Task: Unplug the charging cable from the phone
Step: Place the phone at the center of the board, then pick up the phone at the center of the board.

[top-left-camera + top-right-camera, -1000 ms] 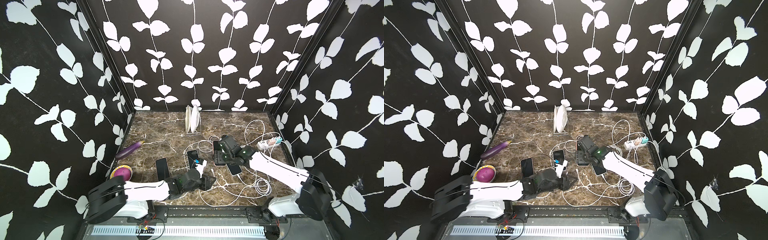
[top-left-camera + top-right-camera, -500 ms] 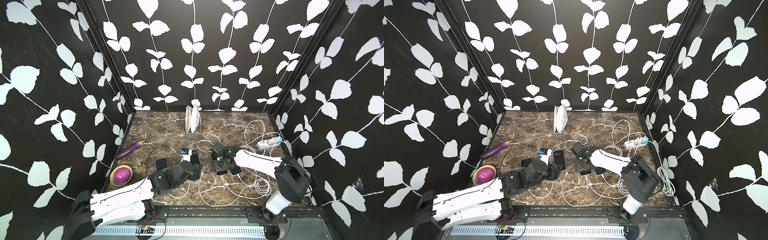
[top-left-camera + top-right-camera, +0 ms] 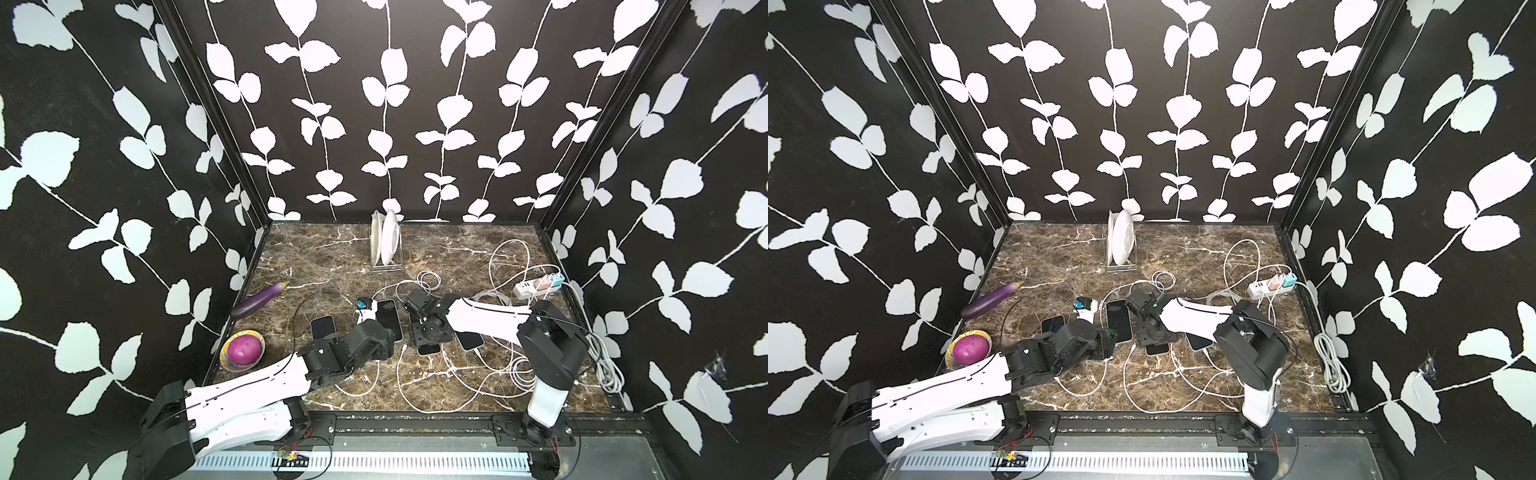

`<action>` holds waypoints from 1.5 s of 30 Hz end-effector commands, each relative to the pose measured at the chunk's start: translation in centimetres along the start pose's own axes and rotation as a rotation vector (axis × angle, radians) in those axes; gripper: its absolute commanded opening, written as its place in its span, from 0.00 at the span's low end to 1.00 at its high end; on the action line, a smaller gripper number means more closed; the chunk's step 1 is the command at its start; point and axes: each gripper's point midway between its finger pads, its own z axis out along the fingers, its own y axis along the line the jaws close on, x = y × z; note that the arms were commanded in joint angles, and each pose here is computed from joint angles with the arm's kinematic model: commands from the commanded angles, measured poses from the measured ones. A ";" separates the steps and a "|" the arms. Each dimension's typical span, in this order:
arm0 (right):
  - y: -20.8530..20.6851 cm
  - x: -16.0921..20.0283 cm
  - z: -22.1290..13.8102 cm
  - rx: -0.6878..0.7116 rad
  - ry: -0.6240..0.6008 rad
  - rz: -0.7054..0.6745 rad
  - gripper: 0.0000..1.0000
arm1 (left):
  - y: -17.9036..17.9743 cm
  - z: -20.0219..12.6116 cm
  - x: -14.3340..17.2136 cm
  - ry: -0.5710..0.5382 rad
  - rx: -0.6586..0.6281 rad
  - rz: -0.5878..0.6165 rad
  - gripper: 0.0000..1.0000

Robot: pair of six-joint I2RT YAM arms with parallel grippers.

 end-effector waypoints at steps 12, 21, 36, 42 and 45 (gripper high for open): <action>1.7 -1.6 -1.3 -0.062 -0.035 0.026 0.52 | 0.9 0.2 1.0 0.032 -0.013 -0.004 0.64; 2.4 -2.7 -4.0 -0.093 -0.078 -0.020 0.92 | 0.6 0.2 0.7 0.037 -0.014 0.005 0.66; -7.0 -3.7 -8.4 0.105 -0.216 0.000 0.99 | -0.7 0.7 1.4 0.061 0.060 0.016 0.70; -9.6 -2.8 -6.5 0.100 -0.179 0.014 0.99 | -1.5 1.2 1.7 0.071 0.105 0.012 0.70; -10.4 -2.0 -5.4 0.079 -0.163 0.043 0.99 | -1.6 1.4 2.1 0.083 0.115 0.006 0.70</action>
